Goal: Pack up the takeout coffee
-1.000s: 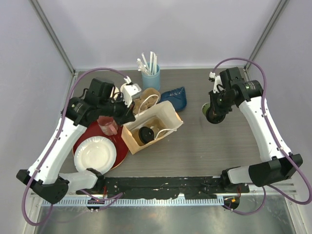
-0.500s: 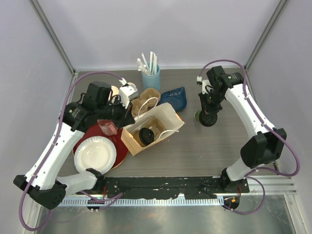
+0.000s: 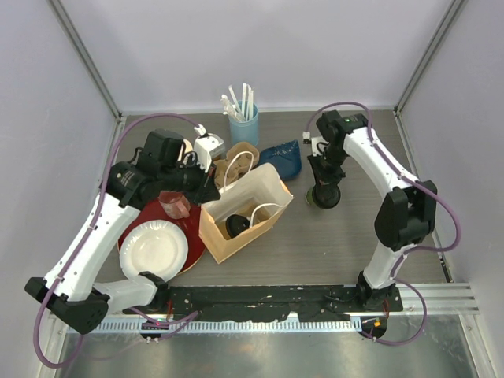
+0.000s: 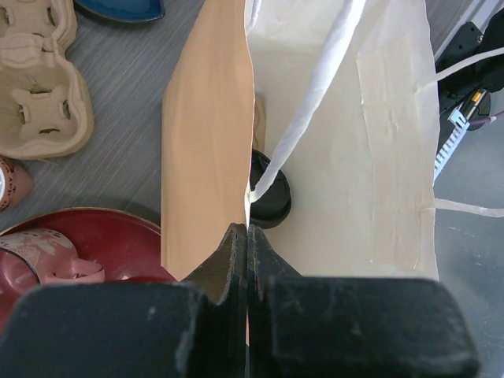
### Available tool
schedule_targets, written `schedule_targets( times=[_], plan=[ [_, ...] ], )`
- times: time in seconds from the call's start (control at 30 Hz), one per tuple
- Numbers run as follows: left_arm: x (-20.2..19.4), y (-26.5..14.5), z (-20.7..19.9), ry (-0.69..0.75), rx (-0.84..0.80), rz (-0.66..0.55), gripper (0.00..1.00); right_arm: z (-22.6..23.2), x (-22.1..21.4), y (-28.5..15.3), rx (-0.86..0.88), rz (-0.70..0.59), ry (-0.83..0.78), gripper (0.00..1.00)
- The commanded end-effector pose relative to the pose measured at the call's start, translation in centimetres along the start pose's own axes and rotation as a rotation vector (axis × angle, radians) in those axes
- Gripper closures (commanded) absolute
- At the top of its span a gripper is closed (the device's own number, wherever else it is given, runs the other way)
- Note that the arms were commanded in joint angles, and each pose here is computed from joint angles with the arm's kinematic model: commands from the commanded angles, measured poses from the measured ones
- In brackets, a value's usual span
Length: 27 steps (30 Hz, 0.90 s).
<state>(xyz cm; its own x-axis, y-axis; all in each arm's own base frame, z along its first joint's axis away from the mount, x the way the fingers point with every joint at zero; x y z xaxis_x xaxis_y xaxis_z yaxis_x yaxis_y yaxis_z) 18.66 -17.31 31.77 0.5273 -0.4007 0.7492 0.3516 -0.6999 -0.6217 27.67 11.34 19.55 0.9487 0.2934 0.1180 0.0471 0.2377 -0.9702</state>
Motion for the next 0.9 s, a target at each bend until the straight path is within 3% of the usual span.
schedule_targets(
  times=[0.0,0.37,0.63,0.77,0.87],
  plan=[
    [1.7,-0.8,-0.4,0.014,-0.006,-0.065,1.00,0.3,0.0,0.0,0.000,0.058,-0.016,0.99],
    [2.0,-0.8,-0.3,0.034,-0.005,-0.065,1.00,0.3,0.7,1.7,-0.012,0.129,-0.022,0.99],
    [2.3,-0.7,-0.1,0.032,0.002,-0.065,1.00,3.8,0.1,-1.6,0.014,0.015,-0.109,0.99],
    [2.4,-0.8,-0.1,0.024,0.009,-0.071,1.00,5.1,-0.1,-4.6,0.011,-0.095,-0.056,0.99],
    [2.5,-0.7,-0.1,0.019,0.009,-0.075,1.00,5.3,-1.3,-5.6,0.011,-0.106,0.004,0.99]
  ],
)
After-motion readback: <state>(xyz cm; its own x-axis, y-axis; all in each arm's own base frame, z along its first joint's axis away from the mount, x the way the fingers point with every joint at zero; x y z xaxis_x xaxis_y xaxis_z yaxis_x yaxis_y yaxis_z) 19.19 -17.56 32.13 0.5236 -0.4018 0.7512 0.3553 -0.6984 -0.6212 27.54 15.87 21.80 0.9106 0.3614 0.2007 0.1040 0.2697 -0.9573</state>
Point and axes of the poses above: each gripper's point midway between its finger pads, its own y axis out along the fingers, its own z axis along the line the jaws close on, x = y × z, the point moved 4 cm from there along -y, back along the fingers, and after that the axes turned 1 degree about y, right-handed, at the moved point
